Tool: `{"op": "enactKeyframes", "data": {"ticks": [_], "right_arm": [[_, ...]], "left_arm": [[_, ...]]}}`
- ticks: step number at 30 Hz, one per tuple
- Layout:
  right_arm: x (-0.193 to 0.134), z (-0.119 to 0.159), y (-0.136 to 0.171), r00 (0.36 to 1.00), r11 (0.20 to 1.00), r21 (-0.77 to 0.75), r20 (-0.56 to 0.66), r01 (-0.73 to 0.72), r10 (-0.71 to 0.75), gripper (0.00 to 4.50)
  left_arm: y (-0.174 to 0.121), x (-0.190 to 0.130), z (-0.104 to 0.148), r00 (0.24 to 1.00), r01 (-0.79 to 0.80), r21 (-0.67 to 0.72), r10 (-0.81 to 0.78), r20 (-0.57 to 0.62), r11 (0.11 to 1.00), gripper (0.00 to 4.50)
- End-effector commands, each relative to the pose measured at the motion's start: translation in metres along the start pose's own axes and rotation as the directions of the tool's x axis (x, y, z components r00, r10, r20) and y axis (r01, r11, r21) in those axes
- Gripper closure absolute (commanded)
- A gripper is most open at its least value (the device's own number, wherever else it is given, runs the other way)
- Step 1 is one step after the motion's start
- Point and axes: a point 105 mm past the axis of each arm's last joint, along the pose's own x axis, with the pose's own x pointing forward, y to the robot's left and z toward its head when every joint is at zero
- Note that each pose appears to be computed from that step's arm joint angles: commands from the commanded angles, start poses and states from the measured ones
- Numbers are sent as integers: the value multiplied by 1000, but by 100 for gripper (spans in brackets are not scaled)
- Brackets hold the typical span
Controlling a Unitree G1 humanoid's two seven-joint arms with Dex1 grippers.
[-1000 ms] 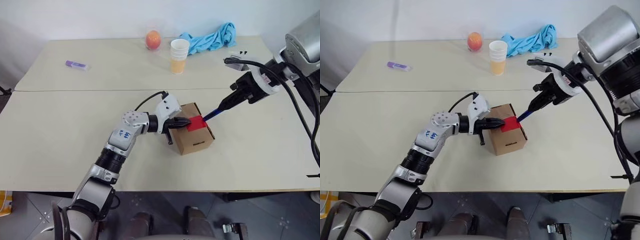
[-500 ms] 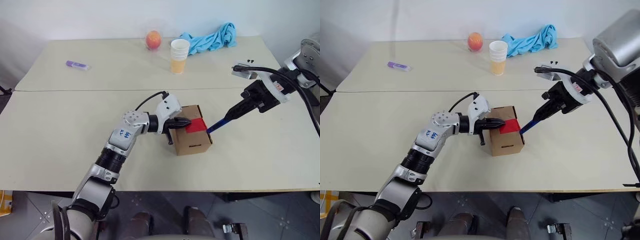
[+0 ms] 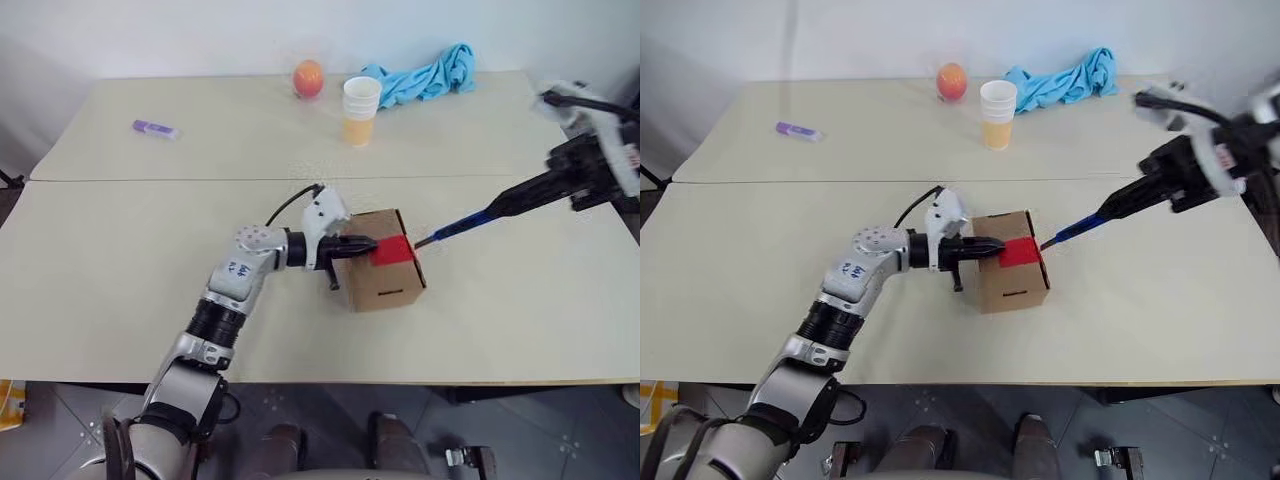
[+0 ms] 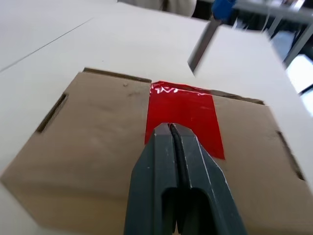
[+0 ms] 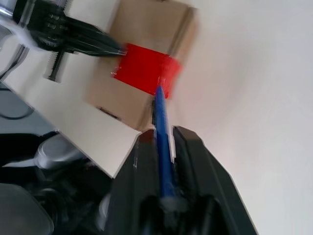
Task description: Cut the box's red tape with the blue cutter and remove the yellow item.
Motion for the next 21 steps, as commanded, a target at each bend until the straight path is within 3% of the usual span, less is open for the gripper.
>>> {"op": "enactKeyframes", "data": {"ticks": [1, 5, 7, 10, 12, 14, 16, 18, 21], "right_arm": [[-20, 0, -8, 992, 997, -62, 127, 36, -28, 432], [-19, -18, -36, 979, 987, -120, 186, 109, -86, 432], [-11, -23, -62, 949, 971, -148, 282, 187, -140, 432], [-1, -28, -89, 864, 949, -125, 460, 290, -203, 432], [7, -40, -108, 818, 908, -137, 502, 396, -281, 432], [21, -60, -132, 724, 795, -189, 569, 577, -390, 432], [32, -75, -141, 667, 769, -136, 605, 624, -434, 432], [39, -84, -143, 652, 755, -130, 611, 642, -449, 432], [49, -93, -138, 660, 810, -75, 625, 582, -416, 337]], "left_arm": [[1, -19, 24, 996, 8, 26, -11, 92, 1000, 447], [8, -38, 29, 993, -26, 20, 24, 117, 999, 447], [9, -51, 28, 993, -46, 13, 45, 113, 999, 447], [10, -66, 17, 995, -82, -6, 82, 63, 997, 447], [11, -72, 7, 993, -110, -22, 110, 32, 994, 447], [9, -81, -10, 988, -152, -48, 151, -23, 987, 447], [7, -84, -19, 984, -175, -61, 172, -42, 983, 447], [7, -84, -20, 981, -196, -73, 194, -32, 978, 447], [5, -81, -23, 977, -212, -82, 211, -23, 974, 450]]}}
